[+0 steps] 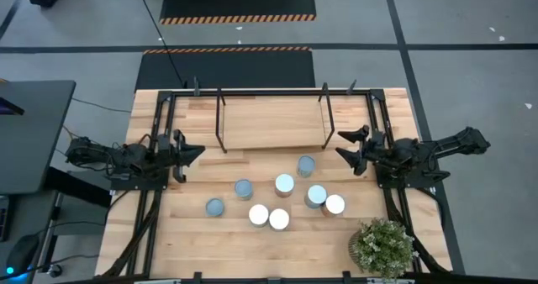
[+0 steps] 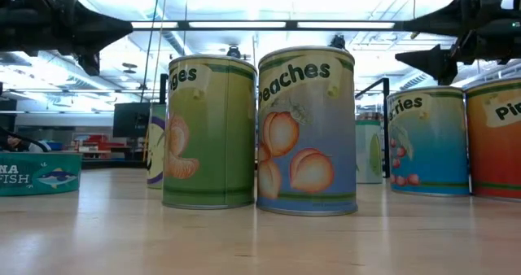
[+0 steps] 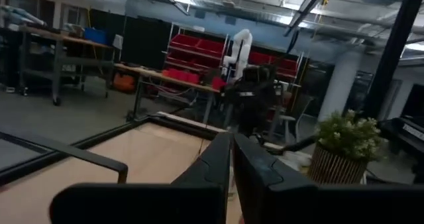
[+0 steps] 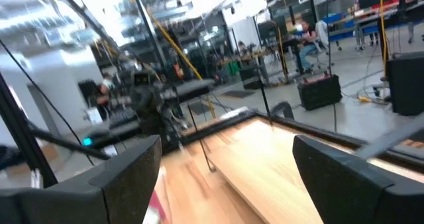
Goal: Pick and place cans onto a shelf
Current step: Put the canned oranges on the shelf
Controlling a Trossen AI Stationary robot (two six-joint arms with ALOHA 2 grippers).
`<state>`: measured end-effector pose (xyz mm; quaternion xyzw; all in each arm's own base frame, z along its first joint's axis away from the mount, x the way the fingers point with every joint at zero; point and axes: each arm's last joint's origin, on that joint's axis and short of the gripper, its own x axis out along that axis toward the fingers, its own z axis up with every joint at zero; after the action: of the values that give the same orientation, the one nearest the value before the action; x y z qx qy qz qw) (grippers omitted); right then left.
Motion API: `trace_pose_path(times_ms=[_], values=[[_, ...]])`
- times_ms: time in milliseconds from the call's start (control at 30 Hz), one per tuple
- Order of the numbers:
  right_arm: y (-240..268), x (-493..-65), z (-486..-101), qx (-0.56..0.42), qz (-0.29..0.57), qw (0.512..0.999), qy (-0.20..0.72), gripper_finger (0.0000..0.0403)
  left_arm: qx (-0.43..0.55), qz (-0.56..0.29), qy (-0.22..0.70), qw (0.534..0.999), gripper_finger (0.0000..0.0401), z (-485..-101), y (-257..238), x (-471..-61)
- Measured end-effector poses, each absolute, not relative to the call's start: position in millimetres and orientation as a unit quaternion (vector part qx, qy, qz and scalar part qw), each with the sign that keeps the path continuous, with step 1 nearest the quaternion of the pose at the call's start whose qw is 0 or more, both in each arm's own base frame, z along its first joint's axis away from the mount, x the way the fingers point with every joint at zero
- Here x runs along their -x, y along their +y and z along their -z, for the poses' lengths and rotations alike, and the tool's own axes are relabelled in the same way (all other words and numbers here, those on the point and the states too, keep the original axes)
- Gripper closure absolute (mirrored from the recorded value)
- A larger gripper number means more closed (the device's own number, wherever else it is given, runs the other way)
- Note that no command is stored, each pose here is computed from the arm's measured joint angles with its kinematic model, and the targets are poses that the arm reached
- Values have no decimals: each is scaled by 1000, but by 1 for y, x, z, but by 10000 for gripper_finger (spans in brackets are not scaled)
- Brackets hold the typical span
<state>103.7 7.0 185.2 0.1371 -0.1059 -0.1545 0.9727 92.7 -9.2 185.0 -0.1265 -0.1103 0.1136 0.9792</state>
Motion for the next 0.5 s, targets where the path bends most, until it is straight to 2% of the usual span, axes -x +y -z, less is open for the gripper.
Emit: trace_pose_path(times_ms=[200,267,500], values=[[8,-103,-190,-148,123,973,-126,54,166,-46,-148,974,376,-193,-12,-91],[9,-103,-191,-166,112,971,-132,54,161,-3,-149,976,376,-194,-14,-91],[8,-102,-196,-214,109,957,-163,54,192,49,-132,971,376,-193,-17,-93]])
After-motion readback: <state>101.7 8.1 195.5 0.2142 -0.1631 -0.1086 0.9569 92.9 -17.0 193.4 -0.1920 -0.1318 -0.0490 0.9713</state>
